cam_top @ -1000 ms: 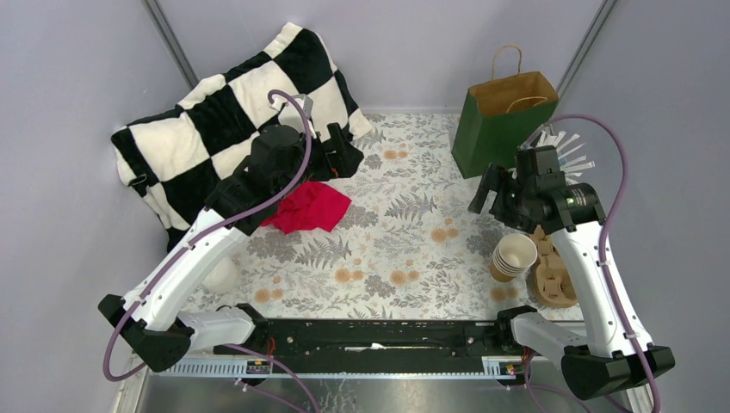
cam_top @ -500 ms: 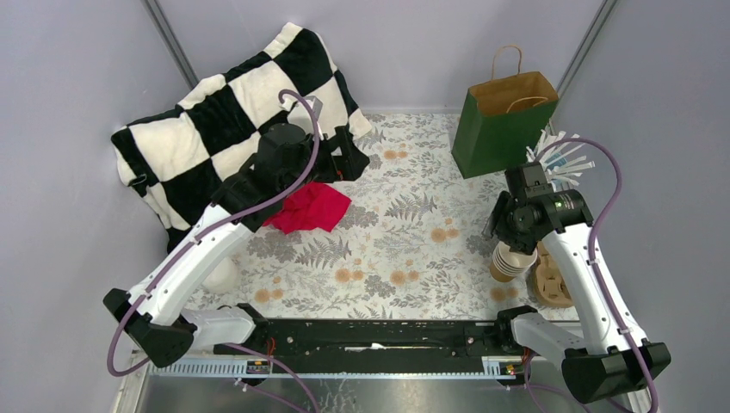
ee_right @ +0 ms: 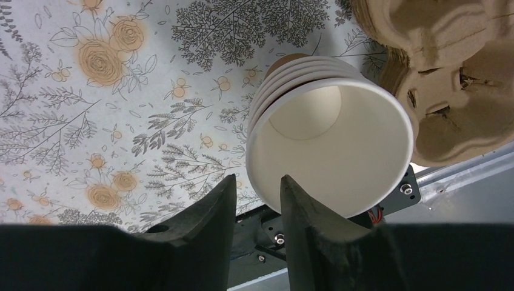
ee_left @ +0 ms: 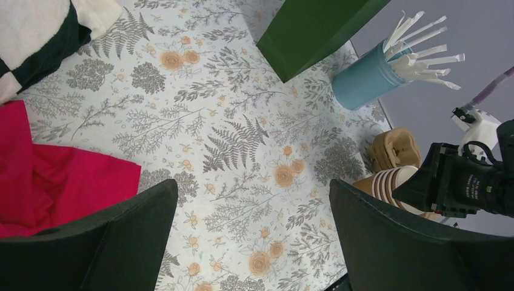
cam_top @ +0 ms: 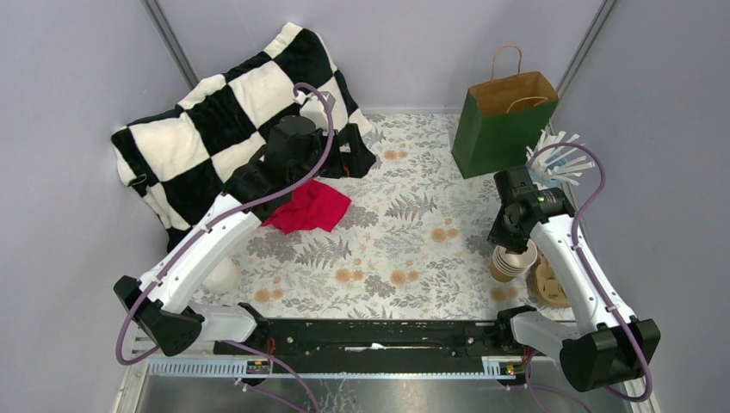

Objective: Pack the takeout coffee

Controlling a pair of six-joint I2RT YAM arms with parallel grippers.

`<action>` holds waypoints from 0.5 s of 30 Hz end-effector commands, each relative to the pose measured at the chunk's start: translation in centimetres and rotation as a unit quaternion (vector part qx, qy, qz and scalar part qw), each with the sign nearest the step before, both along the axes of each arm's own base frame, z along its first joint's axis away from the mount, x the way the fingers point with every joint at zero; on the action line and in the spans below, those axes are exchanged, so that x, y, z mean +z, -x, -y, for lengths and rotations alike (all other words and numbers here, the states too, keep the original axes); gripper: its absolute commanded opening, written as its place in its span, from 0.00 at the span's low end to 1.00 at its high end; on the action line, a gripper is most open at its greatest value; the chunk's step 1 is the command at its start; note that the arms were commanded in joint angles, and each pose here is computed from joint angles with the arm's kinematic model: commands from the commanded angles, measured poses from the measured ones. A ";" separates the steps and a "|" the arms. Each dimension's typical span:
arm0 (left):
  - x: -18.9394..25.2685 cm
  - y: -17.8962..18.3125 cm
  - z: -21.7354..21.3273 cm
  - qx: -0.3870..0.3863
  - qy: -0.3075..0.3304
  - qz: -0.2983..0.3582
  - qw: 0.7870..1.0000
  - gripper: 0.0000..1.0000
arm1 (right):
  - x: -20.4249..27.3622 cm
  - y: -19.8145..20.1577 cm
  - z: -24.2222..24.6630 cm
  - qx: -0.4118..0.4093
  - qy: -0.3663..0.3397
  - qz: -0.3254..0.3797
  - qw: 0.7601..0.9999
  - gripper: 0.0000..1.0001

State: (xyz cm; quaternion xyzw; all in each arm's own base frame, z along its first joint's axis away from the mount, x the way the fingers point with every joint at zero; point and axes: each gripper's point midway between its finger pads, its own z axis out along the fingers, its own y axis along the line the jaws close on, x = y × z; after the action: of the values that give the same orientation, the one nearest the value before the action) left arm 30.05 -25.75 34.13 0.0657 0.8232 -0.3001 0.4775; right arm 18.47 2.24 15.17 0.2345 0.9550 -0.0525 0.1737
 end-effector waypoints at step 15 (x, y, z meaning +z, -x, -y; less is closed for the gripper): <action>2.0 -0.4 0.3 -0.012 -0.006 0.032 0.999 0.99 | -0.9 -1.4 1.2 -0.014 0.037 0.021 0.999 0.19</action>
State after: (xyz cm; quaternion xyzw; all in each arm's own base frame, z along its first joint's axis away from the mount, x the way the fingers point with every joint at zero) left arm 30.21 -25.77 34.06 0.0836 0.8241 -0.2895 0.4796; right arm 19.42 1.79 14.31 0.2374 0.9508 -0.0653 0.1883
